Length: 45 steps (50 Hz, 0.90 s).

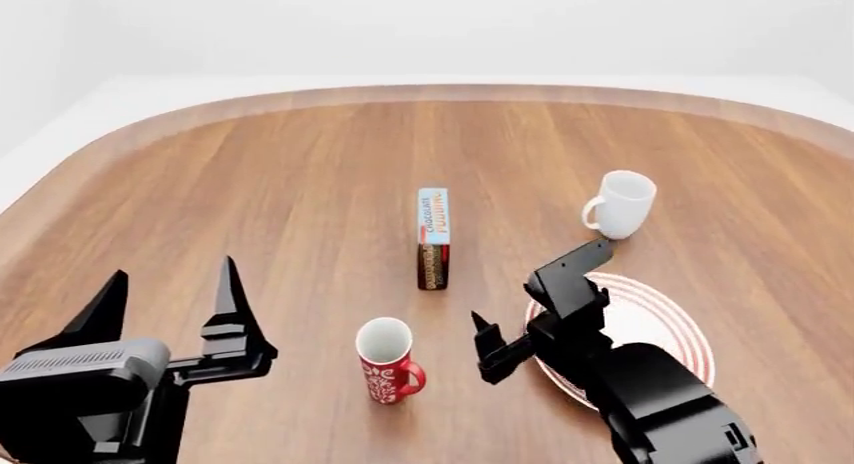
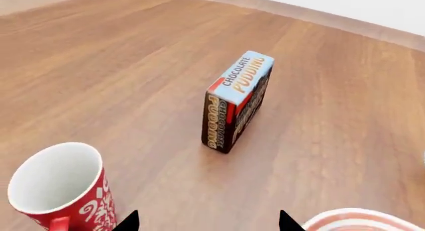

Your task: Pick up the red mug and put it on the plate

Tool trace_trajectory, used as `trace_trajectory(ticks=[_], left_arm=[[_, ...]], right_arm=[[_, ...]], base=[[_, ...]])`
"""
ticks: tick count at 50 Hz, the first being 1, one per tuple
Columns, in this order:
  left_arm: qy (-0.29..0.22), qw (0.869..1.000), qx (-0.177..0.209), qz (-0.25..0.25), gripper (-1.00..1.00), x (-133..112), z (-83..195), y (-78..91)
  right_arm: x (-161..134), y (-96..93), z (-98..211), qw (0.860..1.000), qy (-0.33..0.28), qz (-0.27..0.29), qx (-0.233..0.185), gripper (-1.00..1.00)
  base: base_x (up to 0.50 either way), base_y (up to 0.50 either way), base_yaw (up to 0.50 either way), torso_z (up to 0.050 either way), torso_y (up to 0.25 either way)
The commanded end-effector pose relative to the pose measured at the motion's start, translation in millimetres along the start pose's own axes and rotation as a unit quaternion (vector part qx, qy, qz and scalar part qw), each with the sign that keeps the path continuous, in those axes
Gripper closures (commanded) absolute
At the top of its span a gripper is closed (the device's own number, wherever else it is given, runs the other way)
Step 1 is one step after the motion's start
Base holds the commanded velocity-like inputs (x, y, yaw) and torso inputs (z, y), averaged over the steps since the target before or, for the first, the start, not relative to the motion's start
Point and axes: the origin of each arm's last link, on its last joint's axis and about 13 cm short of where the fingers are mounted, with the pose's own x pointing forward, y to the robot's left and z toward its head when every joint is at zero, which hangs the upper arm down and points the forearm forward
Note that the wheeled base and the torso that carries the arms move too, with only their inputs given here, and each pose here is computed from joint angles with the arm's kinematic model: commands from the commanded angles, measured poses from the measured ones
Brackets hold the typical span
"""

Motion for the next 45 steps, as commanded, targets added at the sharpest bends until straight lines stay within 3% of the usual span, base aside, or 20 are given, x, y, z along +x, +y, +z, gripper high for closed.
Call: trace_trajectory(ticks=[1,21,45], left_arm=[[-0.001,1.000,-0.006,0.003,-1.00,1.6,2.9,0.2],[-0.003,1.000,-0.006,0.004,-1.00,2.1,4.2,0.9],[-0.003,1.000,-0.008,0.002,-1.00,-0.9,5.2,1.0]], right_arm=[[17.5,22.0,5.7,0.992,0.031,0.120,-0.033,-1.00],[22.0,29.3,-0.2,0.986,0.040,0.153,-0.043,-1.00],[51.1,42.4,-20.5,0.978,0.077,0.189,-0.038,-1.00]], base=[[0.00,0.00,0.00,0.000,0.000],[0.00,0.00,0.00,0.000,0.000],[0.00,0.00,0.00,0.000,0.000]])
